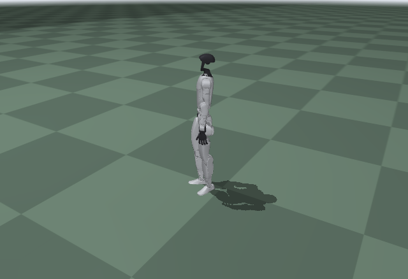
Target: In place motions
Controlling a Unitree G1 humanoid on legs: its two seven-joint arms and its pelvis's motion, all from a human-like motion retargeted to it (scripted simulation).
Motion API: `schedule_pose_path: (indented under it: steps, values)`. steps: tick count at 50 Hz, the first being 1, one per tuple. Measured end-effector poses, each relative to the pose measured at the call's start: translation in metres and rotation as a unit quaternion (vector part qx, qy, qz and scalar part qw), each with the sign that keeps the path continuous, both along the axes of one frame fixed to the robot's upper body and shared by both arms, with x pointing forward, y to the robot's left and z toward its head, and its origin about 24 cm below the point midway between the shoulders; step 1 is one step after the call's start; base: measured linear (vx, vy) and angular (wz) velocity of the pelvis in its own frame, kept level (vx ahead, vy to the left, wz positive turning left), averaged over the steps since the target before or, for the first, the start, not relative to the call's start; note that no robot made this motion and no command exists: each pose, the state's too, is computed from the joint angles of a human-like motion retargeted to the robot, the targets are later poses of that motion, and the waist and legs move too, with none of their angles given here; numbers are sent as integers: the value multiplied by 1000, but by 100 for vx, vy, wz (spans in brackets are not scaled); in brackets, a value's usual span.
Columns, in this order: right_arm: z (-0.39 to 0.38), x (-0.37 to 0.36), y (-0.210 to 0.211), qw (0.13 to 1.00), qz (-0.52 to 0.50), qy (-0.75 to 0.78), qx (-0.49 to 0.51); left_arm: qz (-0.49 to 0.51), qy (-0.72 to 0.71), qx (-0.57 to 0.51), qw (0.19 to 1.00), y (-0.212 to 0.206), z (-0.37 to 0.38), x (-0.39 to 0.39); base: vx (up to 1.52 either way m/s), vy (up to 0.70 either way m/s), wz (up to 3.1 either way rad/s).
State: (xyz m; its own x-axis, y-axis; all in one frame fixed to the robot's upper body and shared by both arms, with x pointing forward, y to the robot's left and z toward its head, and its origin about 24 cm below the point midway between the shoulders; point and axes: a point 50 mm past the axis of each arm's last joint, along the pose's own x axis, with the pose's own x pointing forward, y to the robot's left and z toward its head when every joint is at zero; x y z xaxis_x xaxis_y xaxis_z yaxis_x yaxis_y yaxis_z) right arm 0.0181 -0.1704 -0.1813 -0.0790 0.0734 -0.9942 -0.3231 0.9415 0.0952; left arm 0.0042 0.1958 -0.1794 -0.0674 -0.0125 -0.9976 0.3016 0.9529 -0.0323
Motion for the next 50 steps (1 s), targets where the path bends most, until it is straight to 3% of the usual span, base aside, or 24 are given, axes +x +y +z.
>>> schedule_pose_path:
  steps: [15,26,37,50]
  values:
    - [4,-44,-10,987,-138,78,-20,-32,-54,-5,998,2,2,40,0,-17,81]
    - [5,-43,-21,992,-95,77,-1,-38,-73,0,997,12,6,57,9,-41,246]
    - [17,-66,-75,989,-67,91,-97,16,-82,23,996,20,7,58,44,-35,359]
    - [12,-61,-60,991,-62,81,-84,68,-3,55,996,18,3,-8,47,-32,259]
